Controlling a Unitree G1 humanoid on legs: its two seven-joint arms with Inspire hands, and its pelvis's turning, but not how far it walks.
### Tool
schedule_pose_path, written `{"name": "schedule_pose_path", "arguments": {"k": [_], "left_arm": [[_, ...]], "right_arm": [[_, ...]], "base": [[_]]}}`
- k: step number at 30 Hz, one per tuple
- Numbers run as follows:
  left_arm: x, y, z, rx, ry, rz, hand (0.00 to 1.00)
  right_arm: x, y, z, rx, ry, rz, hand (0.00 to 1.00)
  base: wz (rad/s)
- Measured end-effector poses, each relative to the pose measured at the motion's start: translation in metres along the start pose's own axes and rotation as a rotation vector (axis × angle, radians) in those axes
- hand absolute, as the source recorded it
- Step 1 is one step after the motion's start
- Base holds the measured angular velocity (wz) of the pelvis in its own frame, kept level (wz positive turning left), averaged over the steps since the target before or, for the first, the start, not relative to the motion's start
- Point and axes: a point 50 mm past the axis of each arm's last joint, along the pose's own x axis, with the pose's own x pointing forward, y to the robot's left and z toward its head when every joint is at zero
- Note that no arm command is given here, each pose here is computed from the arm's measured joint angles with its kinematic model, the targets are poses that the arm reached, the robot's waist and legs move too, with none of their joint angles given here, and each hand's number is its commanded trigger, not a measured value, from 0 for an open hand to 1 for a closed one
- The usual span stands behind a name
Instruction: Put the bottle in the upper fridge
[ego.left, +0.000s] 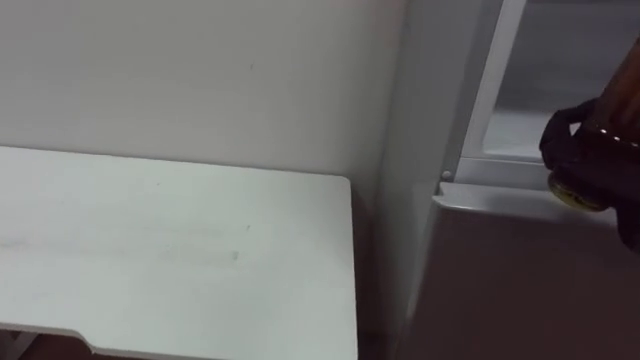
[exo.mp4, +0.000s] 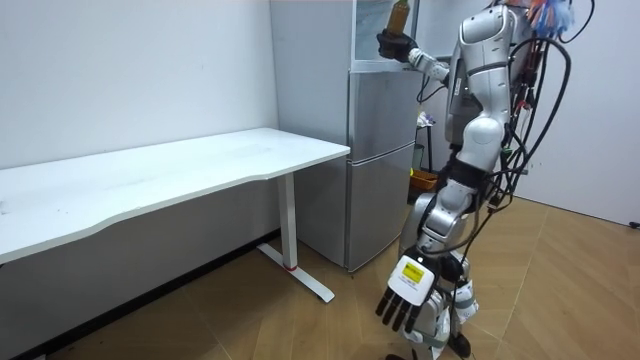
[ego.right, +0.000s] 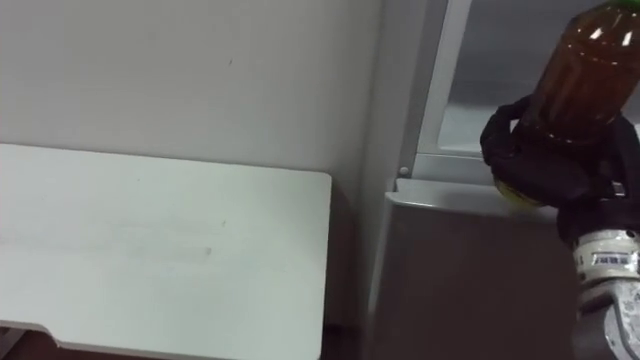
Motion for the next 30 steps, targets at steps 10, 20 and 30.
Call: {"name": "schedule_pose_path", "arguments": {"k": [10,20,30], "left_arm": [[0.001,0.007,-0.003,-0.043,0.015,0.004,0.0],[-0.001,0.011,-0.009,-0.038,0.033,0.009,0.0],[-0.003,0.02,-0.015,-0.028,0.04,0.001,0.0]], "right_arm": [[0.005,-0.014,-0.003,-0.086,0.051,-0.037,1.0],[0.017,-0.031,-0.025,0.023,0.188,-0.145,1.0],[0.043,-0.049,-0.021,0.03,0.227,-0.304,1.0]], "base": [[0.0],[0.0],[0.09]]}}
